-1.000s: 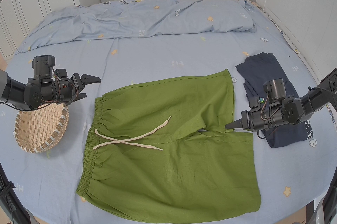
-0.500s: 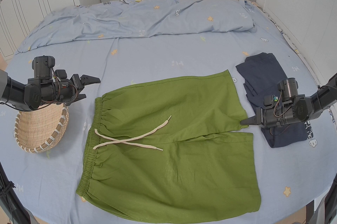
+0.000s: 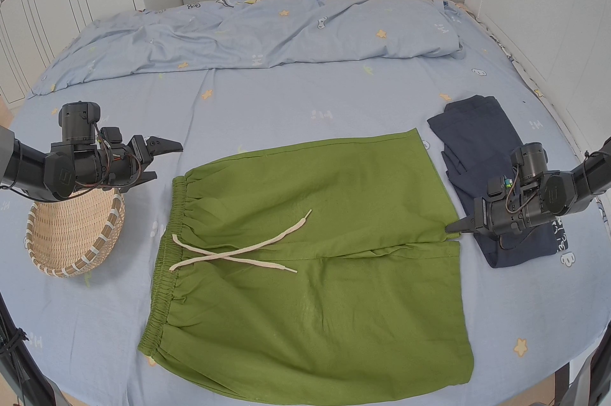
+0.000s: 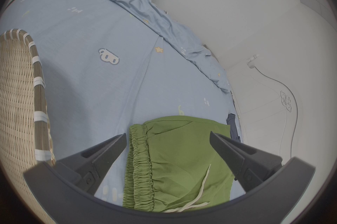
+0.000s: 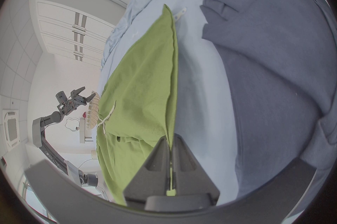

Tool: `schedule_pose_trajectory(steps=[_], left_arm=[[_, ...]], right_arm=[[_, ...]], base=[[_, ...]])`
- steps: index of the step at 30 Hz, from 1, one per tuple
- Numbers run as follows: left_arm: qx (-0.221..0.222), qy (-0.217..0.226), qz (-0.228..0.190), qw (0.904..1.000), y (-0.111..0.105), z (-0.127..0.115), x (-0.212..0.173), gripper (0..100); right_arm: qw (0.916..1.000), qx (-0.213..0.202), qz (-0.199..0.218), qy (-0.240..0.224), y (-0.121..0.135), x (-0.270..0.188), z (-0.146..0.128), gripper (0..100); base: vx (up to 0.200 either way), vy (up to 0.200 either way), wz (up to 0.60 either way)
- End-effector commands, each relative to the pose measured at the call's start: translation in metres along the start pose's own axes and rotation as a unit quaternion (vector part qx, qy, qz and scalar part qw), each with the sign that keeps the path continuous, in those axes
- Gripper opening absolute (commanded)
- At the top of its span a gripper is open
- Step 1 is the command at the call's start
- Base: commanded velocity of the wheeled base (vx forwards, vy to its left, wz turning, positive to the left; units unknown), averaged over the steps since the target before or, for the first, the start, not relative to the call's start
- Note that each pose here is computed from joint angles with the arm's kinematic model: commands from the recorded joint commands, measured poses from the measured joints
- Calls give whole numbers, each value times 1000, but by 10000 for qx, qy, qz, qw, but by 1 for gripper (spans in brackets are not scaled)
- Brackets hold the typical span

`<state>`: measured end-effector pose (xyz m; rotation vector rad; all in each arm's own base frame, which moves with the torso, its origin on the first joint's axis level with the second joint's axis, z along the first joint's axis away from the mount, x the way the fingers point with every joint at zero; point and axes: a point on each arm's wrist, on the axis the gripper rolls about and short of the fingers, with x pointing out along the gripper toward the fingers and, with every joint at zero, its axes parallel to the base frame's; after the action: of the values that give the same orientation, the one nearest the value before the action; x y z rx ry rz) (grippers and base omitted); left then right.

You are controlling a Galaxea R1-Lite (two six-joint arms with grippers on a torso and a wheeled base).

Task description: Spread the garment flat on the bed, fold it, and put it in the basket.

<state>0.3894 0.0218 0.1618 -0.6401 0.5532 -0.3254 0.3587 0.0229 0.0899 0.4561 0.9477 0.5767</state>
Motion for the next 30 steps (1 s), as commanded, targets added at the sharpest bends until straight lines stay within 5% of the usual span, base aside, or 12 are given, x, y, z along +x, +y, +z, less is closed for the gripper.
schedule_pose_trajectory(steps=[1, 9, 10, 16, 22, 30], left_arm=[[1, 3, -6, 10000, -1, 0, 0, 100], [-8, 36, -21, 10000, -2, -2, -2, 100], [-12, 46, -24, 10000, -2, -2, -2, 100], [-6, 37, -54, 10000, -10, -3, -12, 100], [-149, 226, -74, 9996, -42, -21, -63, 100], [-554, 901, 48, 9944, -33, -98, -121, 100]], right_arm=[[10000, 31, -29, -34, 0, -7, 0, 0], [9999, 108, -89, -77, -8, -11, -1, 0], [9999, 88, -75, -61, -7, -11, -1, 100], [10000, 57, 14, 3, -4, -7, -4, 100], [9994, -115, 20, -319, 11, -33, 2, 100], [9973, -266, 289, -614, 39, -83, -25, 100]], base=[[0, 0, 0], [0, 0, 0], [0, 0, 0], [0, 0, 0], [0, 0, 0], [0, 0, 0]])
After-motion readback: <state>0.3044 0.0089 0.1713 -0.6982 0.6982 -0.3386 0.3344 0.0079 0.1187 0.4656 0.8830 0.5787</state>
